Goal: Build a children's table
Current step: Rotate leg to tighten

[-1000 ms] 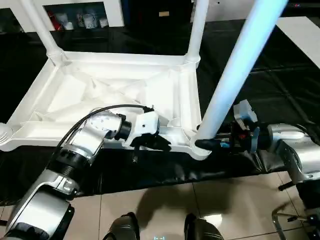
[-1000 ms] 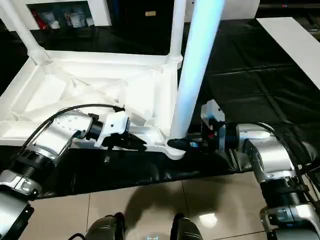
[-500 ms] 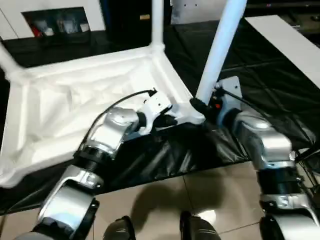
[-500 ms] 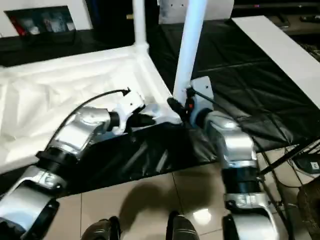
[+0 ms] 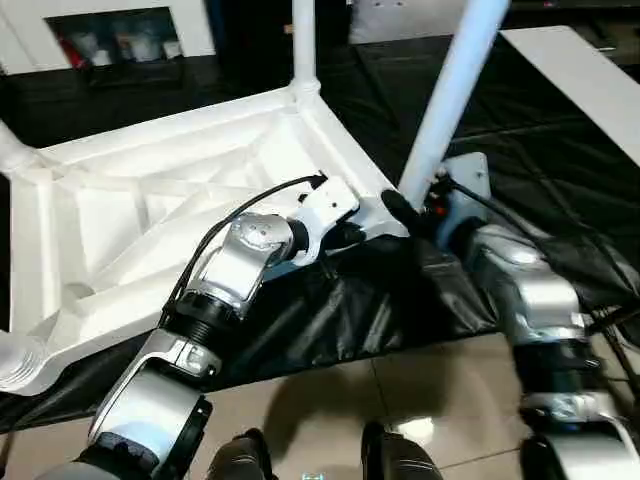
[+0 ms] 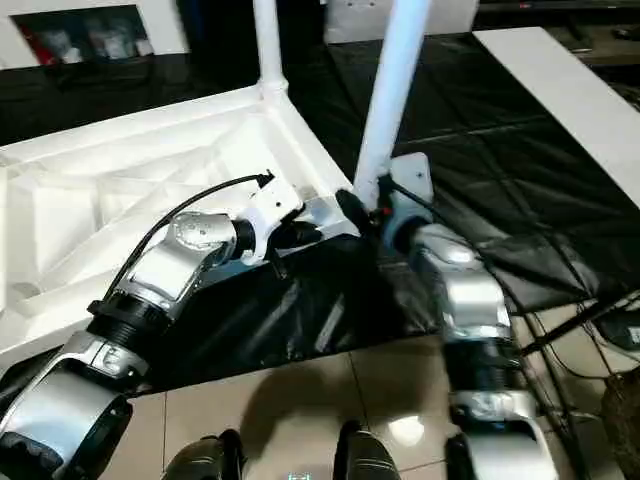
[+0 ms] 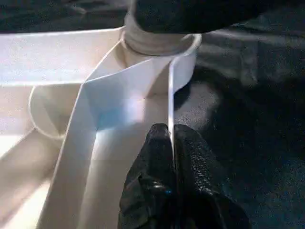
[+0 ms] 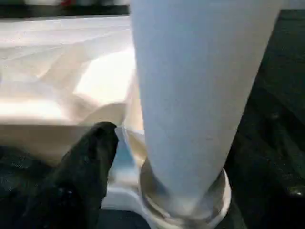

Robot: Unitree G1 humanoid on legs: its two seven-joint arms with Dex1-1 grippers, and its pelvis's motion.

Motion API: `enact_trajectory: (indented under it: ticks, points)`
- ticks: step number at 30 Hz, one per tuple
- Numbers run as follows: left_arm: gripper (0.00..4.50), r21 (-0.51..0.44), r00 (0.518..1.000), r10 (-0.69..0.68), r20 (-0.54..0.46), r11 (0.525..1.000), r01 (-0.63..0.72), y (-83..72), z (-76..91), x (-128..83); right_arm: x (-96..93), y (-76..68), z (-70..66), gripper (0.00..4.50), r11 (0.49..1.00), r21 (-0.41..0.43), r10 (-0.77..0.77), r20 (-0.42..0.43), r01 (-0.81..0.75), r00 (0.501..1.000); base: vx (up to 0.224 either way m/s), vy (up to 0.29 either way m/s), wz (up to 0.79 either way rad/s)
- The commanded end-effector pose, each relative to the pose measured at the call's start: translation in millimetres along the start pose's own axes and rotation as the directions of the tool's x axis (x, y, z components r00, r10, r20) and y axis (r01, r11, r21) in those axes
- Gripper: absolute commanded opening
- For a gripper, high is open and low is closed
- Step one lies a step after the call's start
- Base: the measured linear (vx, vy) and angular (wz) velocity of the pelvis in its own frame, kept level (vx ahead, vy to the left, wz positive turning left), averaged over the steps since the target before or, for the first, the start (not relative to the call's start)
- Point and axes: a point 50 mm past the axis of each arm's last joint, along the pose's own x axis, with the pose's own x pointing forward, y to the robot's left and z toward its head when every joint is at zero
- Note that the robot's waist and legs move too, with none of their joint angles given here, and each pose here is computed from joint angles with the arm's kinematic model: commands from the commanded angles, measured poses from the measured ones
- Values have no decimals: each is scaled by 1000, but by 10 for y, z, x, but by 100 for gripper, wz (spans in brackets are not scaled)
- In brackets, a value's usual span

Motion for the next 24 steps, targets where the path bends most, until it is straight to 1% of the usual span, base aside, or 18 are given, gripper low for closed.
enact_trajectory:
  ticks: [1, 2, 3, 4, 5, 8, 9, 10, 14, 17, 18, 19, 21, 23, 24]
  points:
    - [0, 12, 1000, -31, -3, 999, 31, -11, -96, -44, -45, 58, -51, 390, 993, -4, 118, -6, -118, 993, 0, 0, 0]
    - [0, 47, 998, -59, 3, 997, 59, -14, -109, -65, -119, 5, -41, 399, 987, -34, 159, -23, -160, 987, 0, 0, 0]
    - [0, 75, 996, -85, 3, 994, 84, -19, -129, -85, -187, -40, -32, 399, 978, -57, 198, -43, -200, 979, 0, 0, 0]
    - [0, 80, 996, -92, 2, 993, 92, -21, -137, -91, -206, -54, -29, 399, 976, -61, 207, -48, -210, 977, 0, 0, 0]
    - [0, 101, 992, -129, 2, 987, 128, -40, -169, -112, -274, -103, -9, 399, 966, -72, 243, -53, -247, 969, 0, 0, 0]
    - [0, 106, 981, -192, 8, 976, 190, -76, -195, -140, -342, -128, 4, 399, 948, -113, 292, -56, -297, 955, 0, 0, 0]
    - [0, 117, 968, -250, 19, 962, 246, -110, -198, -167, -370, -134, 6, 399, 938, -132, 318, -52, -322, 947, 0, 0, 0]
    - [0, 133, 946, -323, 15, 939, 318, -144, -215, -213, -420, -136, 0, 399, 915, -153, 371, -51, -374, 927, 0, 0, 0]
    - [0, 190, 900, -435, -21, 882, 431, -195, -263, -291, -473, -135, -21, 399, 883, -158, 439, -62, -443, 897, 0, 0, 0]
    - [0, 212, 860, -507, -51, 836, 506, -229, -302, -344, -511, -108, -44, 399, 839, -147, 518, -81, -524, 851, 0, 0, 0]
    - [0, 220, 849, -526, -57, 823, 525, -237, -307, -354, -520, -98, -52, 383, 821, -147, 545, -89, -552, 834, 0, 0, 0]
    - [0, 224, 840, -539, -60, 813, 537, -242, -305, -358, -521, -91, -57, 383, 809, -144, 562, -94, -570, 822, 0, 0, 0]
    - [0, 233, 829, -555, -70, 799, 555, -247, -300, -362, -518, -77, -66, 355, 787, -144, 590, -104, -599, 801, 0, 0, 0]
    - [0, 239, 823, -563, -73, 791, 563, -244, -294, -364, -520, -61, -80, 355, 763, -131, 623, -113, -633, 774, 0, 0, 0]
    - [0, 242, 822, -566, -73, 789, 565, -242, -289, -362, -522, -49, -90, 346, 747, -127, 641, -126, -653, 757, 0, 0, 0]
